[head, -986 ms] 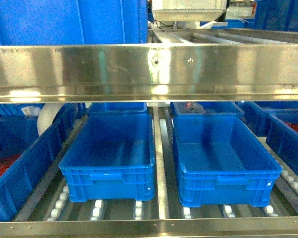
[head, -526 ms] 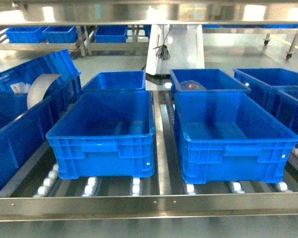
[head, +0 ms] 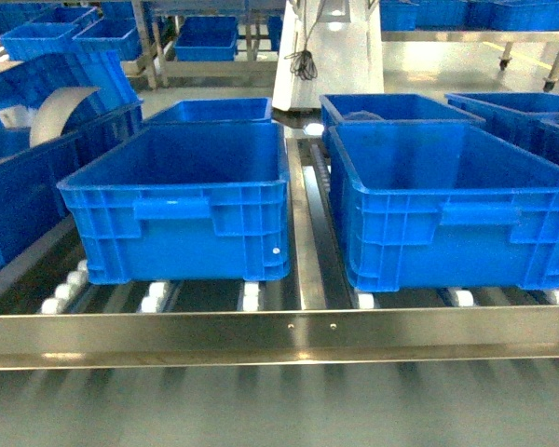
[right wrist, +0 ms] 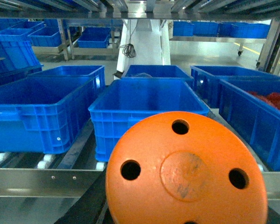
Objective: Sort blue parts and orange caps into right shelf containers
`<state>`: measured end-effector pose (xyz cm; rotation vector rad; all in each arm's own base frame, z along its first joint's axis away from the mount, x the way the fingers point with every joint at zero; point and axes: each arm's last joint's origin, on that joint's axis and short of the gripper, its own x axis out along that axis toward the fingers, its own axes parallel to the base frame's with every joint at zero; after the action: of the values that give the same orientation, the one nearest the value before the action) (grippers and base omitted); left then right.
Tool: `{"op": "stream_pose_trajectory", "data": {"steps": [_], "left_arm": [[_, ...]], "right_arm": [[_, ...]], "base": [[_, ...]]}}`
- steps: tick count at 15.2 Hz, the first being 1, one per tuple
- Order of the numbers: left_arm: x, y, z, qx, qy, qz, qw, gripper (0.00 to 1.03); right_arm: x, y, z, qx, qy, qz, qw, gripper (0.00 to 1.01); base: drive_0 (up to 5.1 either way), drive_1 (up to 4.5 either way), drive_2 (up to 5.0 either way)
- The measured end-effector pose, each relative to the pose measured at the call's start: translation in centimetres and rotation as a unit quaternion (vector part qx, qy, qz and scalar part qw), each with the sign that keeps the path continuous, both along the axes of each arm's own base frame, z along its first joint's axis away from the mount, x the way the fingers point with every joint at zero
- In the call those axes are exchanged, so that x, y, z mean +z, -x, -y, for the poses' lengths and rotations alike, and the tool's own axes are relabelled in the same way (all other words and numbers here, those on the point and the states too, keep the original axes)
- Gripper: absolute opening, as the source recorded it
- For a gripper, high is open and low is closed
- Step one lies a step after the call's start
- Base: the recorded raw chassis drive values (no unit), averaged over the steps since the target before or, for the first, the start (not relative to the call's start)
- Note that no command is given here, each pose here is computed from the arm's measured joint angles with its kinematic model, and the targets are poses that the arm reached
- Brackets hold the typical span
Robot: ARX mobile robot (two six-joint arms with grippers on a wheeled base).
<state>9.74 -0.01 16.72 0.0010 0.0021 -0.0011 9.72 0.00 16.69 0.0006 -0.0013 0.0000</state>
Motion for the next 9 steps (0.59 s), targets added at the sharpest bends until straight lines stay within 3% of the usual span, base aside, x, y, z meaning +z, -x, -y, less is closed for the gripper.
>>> {"op": "stream_pose_trajectory", "data": {"steps": [9], "left_arm": [[-0.01,0.00,0.00,0.000,0.000,-0.001,1.0000,0.43]], "right_arm": [[0.00,0.00,0.00,0.000,0.000,0.000,1.0000,0.45]], "base": [[0.0,0.00,0.0]]}}
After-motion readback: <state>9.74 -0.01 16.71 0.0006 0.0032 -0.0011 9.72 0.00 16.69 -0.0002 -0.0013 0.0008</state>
